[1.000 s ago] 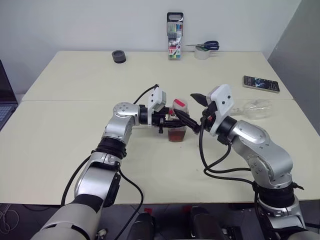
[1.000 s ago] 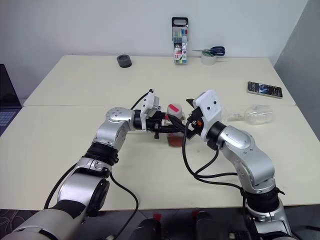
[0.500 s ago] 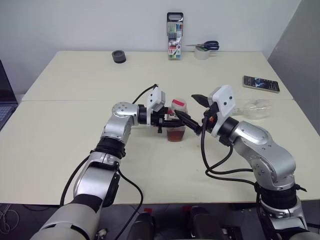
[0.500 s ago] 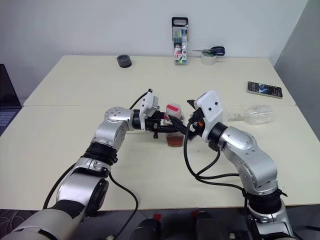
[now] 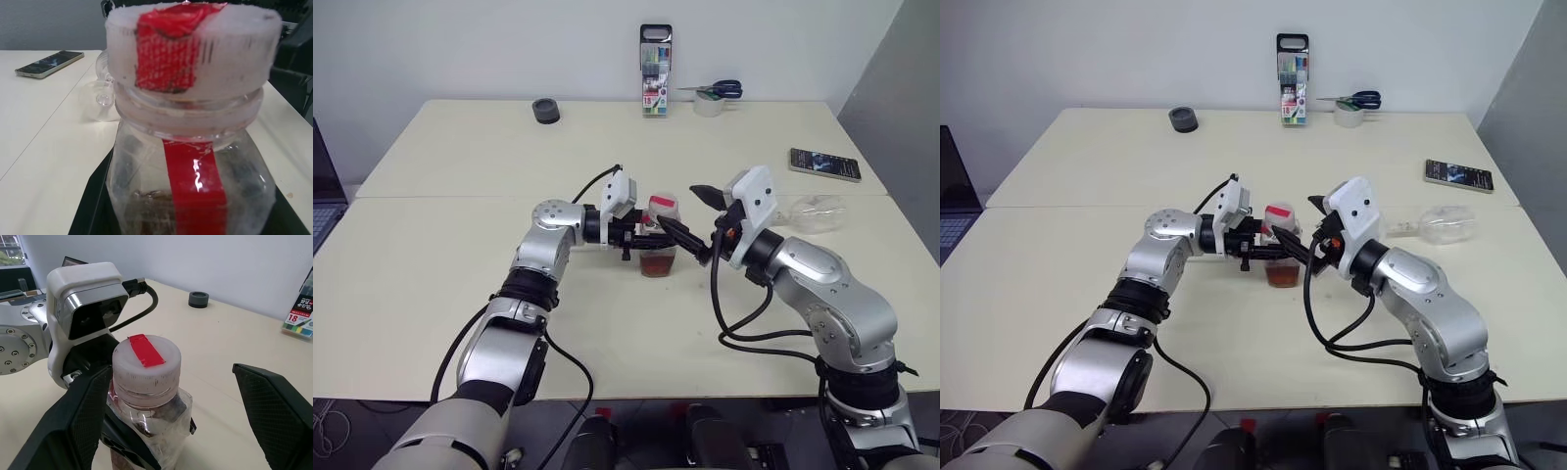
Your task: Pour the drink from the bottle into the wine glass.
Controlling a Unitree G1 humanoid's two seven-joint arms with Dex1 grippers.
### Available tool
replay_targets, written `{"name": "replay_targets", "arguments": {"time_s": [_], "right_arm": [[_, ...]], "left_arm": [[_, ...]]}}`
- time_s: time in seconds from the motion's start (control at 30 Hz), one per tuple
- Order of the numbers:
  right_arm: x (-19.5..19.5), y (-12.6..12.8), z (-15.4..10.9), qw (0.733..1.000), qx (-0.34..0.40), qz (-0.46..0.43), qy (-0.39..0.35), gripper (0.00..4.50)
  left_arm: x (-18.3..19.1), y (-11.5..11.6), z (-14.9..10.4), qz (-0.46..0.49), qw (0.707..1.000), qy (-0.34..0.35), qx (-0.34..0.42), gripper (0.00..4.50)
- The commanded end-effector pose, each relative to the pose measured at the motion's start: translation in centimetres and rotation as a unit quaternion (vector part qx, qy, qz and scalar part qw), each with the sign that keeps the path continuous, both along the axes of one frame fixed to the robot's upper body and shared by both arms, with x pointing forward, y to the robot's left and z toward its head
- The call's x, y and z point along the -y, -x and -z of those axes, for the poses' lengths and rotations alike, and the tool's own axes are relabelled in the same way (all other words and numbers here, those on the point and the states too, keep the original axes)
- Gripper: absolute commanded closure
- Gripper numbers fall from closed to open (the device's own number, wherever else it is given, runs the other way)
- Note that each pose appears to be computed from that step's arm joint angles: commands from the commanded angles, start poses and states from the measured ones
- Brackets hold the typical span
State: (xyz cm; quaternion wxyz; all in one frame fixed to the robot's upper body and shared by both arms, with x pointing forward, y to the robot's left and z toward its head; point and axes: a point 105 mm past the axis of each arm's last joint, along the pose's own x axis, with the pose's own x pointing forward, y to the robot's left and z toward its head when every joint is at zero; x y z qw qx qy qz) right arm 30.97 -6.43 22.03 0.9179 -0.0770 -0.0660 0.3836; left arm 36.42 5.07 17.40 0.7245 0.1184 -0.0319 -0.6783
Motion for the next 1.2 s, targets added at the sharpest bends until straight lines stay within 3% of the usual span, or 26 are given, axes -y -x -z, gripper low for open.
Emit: {"name": "replay_targets", "arguments": {"time_s": [0.03,1.2], "right_arm": [[1.13,0.02,-1.24,0.999,0.026,0.022,-0.008,0.33],[1.53,0.22,-1.25,0.999,0.028,0.024,-0.004,0.33]], "left_arm": [[-0.1,0.03,-1.33,0.005,0.999,0.009,0.03,2.81],[-0.14,0.01,-1.3,0.003,0.999,0.009,0.031,2.81]]}}
